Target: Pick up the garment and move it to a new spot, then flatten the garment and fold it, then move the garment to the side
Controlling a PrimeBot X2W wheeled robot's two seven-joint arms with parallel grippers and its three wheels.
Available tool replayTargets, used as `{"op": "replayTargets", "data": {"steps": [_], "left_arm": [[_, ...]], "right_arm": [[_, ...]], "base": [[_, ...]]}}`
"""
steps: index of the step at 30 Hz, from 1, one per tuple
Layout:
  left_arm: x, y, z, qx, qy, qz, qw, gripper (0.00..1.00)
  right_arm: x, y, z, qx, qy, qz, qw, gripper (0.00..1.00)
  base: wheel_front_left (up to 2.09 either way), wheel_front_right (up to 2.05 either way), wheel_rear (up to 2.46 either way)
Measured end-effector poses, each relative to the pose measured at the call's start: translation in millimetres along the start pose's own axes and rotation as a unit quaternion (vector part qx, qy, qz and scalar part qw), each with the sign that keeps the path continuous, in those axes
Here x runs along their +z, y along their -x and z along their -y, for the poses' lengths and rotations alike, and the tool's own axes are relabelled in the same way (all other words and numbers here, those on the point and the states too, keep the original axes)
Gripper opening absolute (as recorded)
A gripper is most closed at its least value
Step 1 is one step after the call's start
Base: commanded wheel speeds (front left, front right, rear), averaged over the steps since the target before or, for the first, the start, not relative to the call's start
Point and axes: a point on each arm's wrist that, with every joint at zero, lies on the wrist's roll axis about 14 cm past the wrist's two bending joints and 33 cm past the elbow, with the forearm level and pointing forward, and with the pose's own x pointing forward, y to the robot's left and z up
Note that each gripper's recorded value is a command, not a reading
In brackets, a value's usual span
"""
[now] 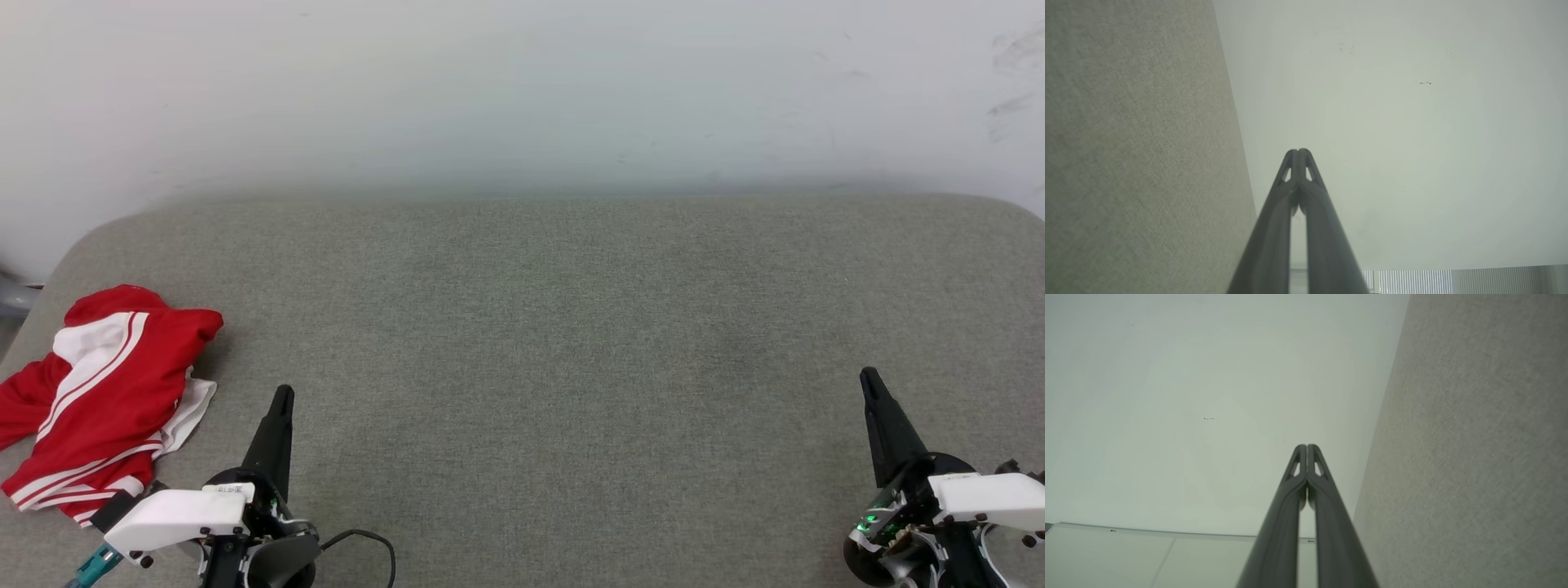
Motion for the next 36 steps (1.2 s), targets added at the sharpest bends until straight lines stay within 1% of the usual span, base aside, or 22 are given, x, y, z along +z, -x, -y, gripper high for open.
{"op": "replayTargets", "data": {"steps": [36], "left_arm": [[0.0, 0.0, 0.0, 0.0, 0.0, 0.0, 1.0, 0.0]], "right_arm": [[0.1, 0.0, 0.0, 0.0, 0.0, 0.0, 1.0, 0.0]], "base": [[0.0, 0.0, 0.0]]}}
